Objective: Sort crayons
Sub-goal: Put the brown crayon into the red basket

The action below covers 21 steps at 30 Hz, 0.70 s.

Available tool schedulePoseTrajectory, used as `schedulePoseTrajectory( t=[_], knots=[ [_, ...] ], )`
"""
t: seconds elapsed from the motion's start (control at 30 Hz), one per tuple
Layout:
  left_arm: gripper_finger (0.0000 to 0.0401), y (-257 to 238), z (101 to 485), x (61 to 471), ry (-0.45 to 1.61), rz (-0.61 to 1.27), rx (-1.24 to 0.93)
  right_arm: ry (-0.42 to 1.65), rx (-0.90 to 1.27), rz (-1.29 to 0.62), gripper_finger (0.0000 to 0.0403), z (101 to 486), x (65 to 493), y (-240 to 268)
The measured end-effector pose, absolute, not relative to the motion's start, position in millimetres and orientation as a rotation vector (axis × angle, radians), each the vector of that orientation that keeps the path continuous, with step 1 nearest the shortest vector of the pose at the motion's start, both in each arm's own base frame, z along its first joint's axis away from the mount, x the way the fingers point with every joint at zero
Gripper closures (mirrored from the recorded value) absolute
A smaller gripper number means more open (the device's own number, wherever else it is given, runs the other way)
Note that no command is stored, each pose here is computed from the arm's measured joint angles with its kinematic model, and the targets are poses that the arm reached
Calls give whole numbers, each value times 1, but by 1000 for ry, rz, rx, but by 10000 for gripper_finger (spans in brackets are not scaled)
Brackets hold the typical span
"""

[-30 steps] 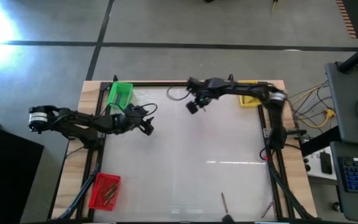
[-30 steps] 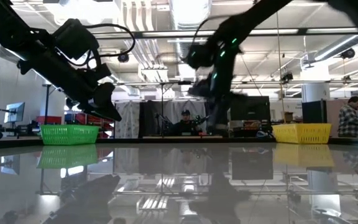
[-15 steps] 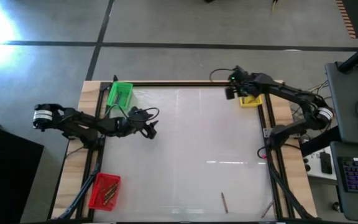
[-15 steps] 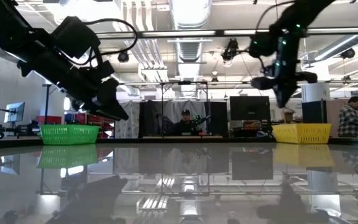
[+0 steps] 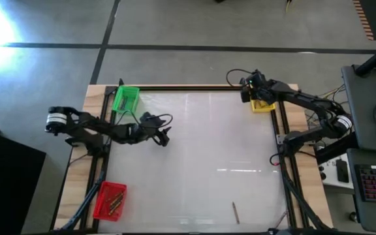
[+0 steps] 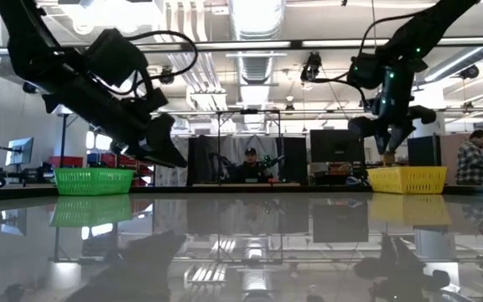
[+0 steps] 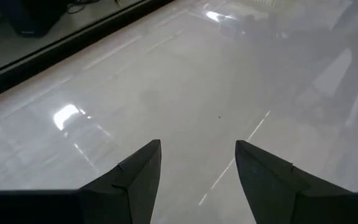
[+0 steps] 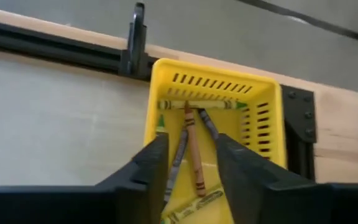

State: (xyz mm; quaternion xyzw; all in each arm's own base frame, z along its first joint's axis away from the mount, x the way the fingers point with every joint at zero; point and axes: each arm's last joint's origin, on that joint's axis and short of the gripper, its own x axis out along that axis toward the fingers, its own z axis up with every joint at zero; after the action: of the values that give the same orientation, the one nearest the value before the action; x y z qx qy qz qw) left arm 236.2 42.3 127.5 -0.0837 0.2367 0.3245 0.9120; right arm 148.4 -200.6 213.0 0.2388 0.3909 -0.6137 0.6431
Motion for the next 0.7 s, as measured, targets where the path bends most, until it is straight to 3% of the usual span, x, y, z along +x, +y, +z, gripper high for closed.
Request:
schedulePoseTrajectory(
  t=[0.23, 0.47, 0.7],
  knots=[
    [211, 38, 122, 253, 538, 588, -153, 912, 540, -1329, 230, 215, 149, -198],
    [211, 22, 144, 259, 446, 568, -97, 946, 533, -988, 232, 221, 167, -172],
    [211, 2, 169, 245, 345, 514, -70, 965, 532, -788, 239, 230, 193, -108]
  ],
)
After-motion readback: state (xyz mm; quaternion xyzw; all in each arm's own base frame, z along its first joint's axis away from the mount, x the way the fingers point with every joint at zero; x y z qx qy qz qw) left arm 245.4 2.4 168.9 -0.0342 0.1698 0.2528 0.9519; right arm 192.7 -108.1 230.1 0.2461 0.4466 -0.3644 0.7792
